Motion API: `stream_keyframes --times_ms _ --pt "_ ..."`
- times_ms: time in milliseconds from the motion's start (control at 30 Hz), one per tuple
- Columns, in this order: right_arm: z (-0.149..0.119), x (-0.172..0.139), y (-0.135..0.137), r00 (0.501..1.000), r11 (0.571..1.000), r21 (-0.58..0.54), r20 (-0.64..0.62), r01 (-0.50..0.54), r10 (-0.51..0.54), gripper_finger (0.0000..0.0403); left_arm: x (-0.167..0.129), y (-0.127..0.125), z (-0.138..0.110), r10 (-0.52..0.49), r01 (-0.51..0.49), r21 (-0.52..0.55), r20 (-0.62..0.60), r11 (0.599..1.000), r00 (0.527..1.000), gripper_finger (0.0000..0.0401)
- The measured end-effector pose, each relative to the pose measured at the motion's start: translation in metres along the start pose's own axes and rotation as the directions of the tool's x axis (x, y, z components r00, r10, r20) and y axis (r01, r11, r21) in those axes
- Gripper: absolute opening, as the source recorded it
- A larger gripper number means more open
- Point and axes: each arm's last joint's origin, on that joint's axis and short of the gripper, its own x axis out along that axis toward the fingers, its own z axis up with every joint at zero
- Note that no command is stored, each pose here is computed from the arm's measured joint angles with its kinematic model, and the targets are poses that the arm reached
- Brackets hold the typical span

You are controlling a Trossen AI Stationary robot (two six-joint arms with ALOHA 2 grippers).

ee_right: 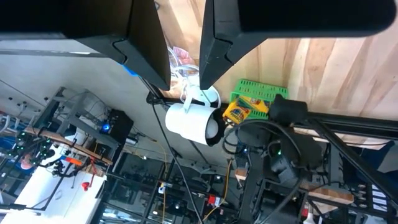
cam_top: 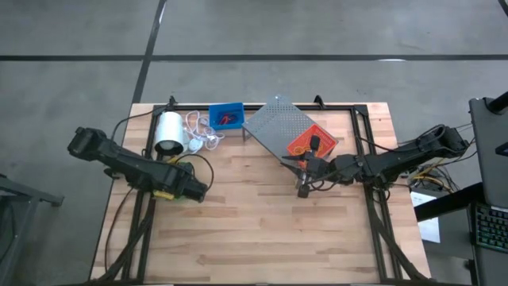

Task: Pick & Place Office Desk Supplies
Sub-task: Put the green bin on the shelf

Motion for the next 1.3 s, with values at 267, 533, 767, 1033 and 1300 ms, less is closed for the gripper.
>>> stream_keyframes --times_ms 267,533,767,1033,1300 --pt "0.000 0.000 0.000 1.000 1.000 0.000 0.000 0.000 0.000 0.0069 0.005 0.001 0.001 -0.001 0.001 -0.001 -0.003 1.000 1.000 0.0173" --pt "0.000 0.000 0.000 1.000 1.000 0.000 0.000 0.000 0.000 0.0074 0.021 0.002 0.000 -0.032 0.032 -0.002 -0.048 0.999 0.998 0.0173" --pt "0.000 0.000 0.000 1.000 1.000 0.000 0.000 0.000 0.000 0.0082 0.019 -0.001 0.000 -0.059 0.062 0.057 -0.058 0.996 0.997 0.0147" --pt "0.000 0.000 0.000 1.000 1.000 0.000 0.000 0.000 0.000 0.0073 0.019 -0.001 0.000 -0.058 0.062 0.062 -0.058 0.996 0.997 0.0079" --pt "0.000 0.000 0.000 1.000 1.000 0.000 0.000 0.000 0.000 0.0069 0.019 -0.001 0.000 -0.061 0.065 0.061 -0.058 0.996 0.996 0.0017"
